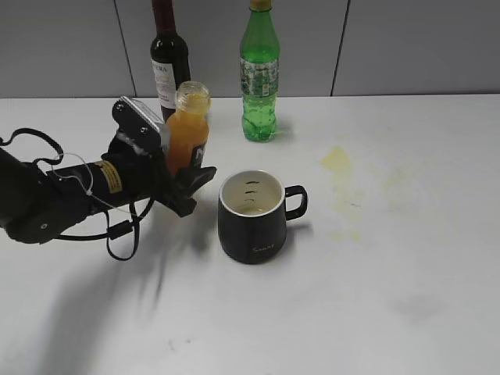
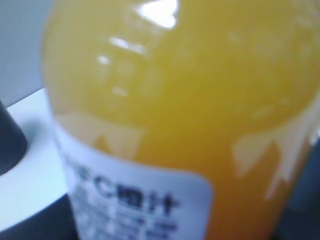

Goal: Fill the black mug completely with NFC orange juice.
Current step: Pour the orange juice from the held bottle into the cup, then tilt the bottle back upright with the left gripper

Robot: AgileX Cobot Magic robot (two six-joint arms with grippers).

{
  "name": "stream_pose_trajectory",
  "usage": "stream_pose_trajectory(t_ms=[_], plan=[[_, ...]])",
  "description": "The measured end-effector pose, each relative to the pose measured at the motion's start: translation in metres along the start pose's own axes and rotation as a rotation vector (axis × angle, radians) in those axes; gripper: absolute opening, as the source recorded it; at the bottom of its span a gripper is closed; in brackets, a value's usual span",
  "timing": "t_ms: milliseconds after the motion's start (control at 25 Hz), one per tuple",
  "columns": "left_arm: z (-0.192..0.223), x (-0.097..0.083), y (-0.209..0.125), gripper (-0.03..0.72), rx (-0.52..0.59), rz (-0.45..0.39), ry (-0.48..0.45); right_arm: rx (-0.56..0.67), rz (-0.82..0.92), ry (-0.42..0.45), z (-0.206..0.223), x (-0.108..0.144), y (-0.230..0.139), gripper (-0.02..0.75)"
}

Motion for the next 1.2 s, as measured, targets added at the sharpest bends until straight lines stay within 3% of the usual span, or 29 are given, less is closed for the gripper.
stream_pose_trajectory(t_ms=[240, 840, 1200], plan=[[0.013, 0.011, 0.011, 0.469, 0.002, 0.031, 0.013, 0.0, 0.0, 0.0, 0.0, 0.0, 0.0, 0.591], [0.017, -0.005, 0.007, 0.469, 0.045, 0.357, -0.061, 0.0, 0.0, 0.0, 0.0, 0.0, 0.0, 0.591], [0.017, 0.001, 0.005, 0.469, 0.074, 0.487, -0.011, 0.0, 0.0, 0.0, 0.0, 0.0, 0.0, 0.591]])
Point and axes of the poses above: a point on each arm's last joint axis where the gripper is mounted, z pointing out along that axis toward the gripper, x along the wrist's bending axis when the last joint is at zero, y = z × x, the point moved 5 cm from there along z, pointing out along that axis toward the gripper, and after that the axes turned 3 degrees about z, right-handed, at the moved point
